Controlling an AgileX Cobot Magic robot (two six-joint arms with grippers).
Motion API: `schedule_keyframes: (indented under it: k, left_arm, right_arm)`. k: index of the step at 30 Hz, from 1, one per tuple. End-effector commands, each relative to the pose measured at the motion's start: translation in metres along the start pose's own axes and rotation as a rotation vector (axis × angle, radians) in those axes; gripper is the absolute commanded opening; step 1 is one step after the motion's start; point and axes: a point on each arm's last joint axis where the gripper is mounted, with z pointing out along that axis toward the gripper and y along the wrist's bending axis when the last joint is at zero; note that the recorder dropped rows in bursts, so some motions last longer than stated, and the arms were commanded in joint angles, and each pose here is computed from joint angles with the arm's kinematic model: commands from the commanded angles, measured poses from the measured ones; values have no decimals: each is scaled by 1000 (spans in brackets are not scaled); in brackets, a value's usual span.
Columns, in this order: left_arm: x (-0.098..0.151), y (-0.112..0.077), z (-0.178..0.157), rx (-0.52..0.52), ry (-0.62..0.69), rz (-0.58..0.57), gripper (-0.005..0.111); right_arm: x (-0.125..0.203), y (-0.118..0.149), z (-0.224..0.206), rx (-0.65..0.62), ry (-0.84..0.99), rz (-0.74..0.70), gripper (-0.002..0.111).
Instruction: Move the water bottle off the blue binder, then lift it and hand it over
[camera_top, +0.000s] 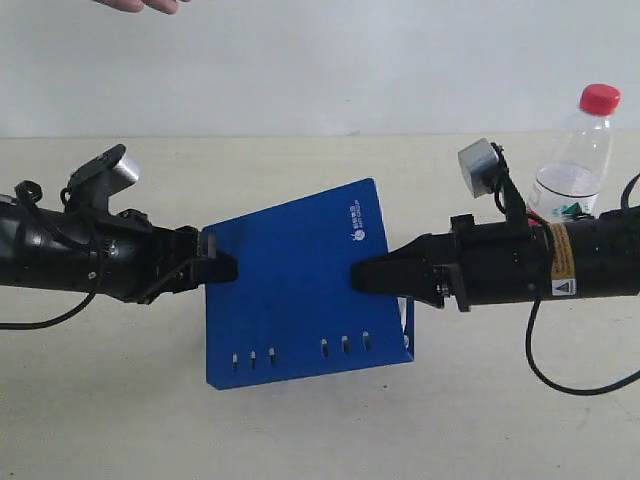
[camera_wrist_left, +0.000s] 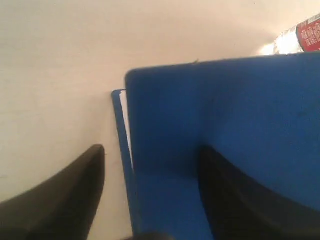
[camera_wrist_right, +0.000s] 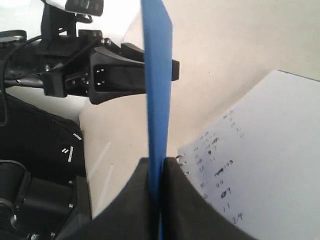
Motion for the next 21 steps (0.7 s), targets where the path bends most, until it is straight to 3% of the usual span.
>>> schedule_keyframes:
  k: [1,6,8,11,16,21]
  left_arm:
    - [0,-9,-1,87,5,-2,62]
    - [0,-13,-2,131,7,55,63]
    - [0,-14,-2,149,7,87,58]
    - [1,-18,-3,187,6,137,42]
    - [2,-23,-4,253,1,208,5]
    - [2,-28,-5,309,-5,257,4]
  right_arm:
    - [7,3,-2,17,105,-24,0]
    - [11,4,-3,10,146,-7,0]
    - [11,4,-3,10,152,-10,0]
    - [12,3,-3,17,163,2,0]
    - [12,0,-3,53,162,34,0]
    - [12,0,-3,52,162,32,0]
